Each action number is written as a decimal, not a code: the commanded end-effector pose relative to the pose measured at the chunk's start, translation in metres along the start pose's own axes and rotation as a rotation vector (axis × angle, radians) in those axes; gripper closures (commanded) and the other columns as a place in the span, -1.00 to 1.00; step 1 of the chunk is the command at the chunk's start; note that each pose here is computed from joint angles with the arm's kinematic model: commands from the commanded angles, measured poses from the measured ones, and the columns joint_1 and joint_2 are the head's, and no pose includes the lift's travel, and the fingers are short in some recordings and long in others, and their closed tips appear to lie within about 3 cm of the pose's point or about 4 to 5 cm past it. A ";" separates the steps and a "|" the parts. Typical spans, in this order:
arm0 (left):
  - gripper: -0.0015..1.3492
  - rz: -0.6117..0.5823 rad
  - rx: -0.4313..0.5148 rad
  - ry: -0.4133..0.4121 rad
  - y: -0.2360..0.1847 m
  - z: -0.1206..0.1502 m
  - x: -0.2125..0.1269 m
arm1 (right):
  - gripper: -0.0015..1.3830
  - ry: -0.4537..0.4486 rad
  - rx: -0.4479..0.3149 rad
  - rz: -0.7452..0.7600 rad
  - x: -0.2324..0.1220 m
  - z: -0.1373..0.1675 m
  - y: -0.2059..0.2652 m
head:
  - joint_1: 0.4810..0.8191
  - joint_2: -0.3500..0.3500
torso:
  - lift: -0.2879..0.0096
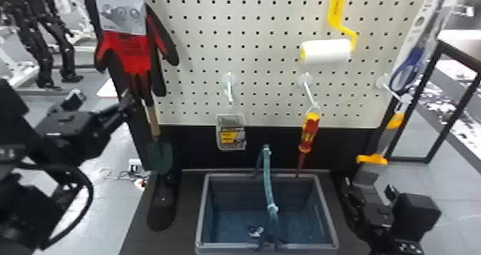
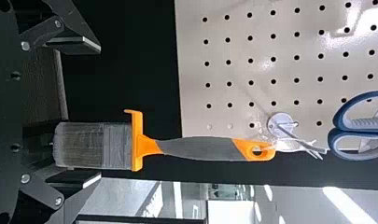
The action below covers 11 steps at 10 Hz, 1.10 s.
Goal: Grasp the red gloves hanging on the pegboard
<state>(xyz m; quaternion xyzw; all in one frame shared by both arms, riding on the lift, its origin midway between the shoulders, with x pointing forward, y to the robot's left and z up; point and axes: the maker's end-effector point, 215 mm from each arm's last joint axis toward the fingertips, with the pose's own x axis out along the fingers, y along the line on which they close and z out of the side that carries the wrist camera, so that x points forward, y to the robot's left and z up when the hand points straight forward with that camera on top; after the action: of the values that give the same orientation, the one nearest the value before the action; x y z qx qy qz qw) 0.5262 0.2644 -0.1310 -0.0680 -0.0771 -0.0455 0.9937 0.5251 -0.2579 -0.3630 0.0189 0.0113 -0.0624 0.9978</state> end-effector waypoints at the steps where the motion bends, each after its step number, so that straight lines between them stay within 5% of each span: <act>1: -0.73 -0.006 0.001 -0.027 0.000 0.016 0.003 | -0.53 0.004 -0.002 -0.001 0.000 -0.002 -0.001 | -0.60 0.00 | 0.26; 6: -0.73 -0.013 -0.005 -0.070 0.037 0.056 0.006 | -0.53 0.013 -0.005 -0.001 -0.002 -0.006 -0.002 | -0.60 0.00 | 0.26; 11: -0.73 -0.097 -0.003 0.007 0.089 0.084 0.014 | -0.53 0.011 -0.013 0.008 0.002 -0.003 0.003 | -0.60 0.00 | 0.26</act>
<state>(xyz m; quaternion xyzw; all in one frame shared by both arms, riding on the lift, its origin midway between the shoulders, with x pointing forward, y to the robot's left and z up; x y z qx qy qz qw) 0.5323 0.3539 -0.0600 -0.0571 -0.0745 -0.0959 0.9910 0.5270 -0.2552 -0.3661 0.0131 0.0166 -0.0584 0.9981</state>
